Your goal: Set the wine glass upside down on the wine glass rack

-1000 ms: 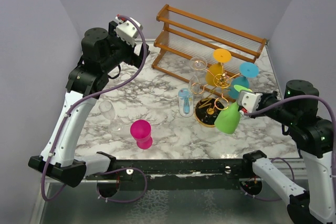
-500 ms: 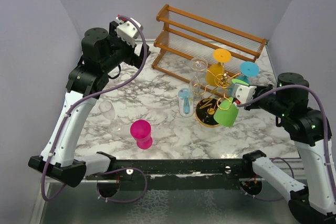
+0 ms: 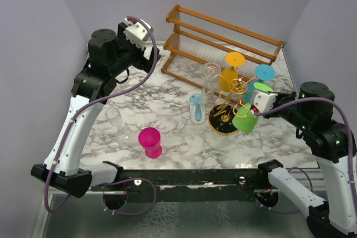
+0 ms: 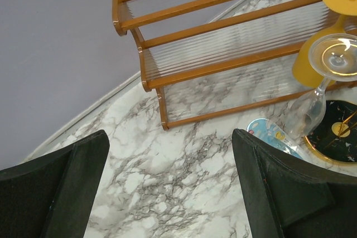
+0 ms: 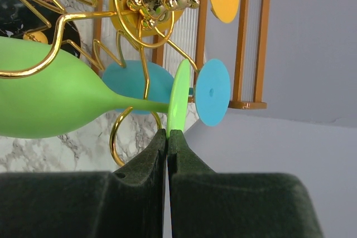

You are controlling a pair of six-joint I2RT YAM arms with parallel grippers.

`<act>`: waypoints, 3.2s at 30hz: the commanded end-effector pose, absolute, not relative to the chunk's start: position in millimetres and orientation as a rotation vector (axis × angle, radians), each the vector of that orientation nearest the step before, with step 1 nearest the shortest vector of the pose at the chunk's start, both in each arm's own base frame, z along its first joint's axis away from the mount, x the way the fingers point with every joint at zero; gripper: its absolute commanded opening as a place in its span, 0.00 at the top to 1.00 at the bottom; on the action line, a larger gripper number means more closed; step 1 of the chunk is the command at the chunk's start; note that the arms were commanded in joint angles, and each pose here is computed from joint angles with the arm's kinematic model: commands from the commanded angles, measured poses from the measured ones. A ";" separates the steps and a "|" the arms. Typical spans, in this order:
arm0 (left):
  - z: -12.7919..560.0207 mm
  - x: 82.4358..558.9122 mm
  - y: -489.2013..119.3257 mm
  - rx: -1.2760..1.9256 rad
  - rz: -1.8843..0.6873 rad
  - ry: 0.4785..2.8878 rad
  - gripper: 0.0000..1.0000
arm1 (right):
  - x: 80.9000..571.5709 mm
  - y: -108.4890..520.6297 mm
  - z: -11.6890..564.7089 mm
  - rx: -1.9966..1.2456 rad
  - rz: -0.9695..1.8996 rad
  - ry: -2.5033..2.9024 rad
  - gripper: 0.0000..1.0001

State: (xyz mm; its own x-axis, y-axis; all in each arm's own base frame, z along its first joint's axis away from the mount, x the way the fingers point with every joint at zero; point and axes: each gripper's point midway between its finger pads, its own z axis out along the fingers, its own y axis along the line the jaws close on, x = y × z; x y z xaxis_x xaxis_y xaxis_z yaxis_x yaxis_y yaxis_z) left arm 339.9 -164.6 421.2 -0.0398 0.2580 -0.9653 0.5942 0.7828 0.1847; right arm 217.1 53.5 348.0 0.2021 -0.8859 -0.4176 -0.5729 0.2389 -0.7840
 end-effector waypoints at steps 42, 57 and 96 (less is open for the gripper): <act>419.2 334.2 -167.8 0.730 -0.328 1.599 0.06 | 200.7 35.9 334.7 -1.350 -0.394 1.560 0.78; 417.3 331.6 -168.2 0.738 -0.333 1.596 0.06 | 187.6 45.5 335.5 -1.344 -0.302 1.538 0.68; 288.2 228.1 -156.6 1.341 -0.444 1.804 0.09 | 288.8 79.6 440.7 -0.830 -0.068 1.495 0.57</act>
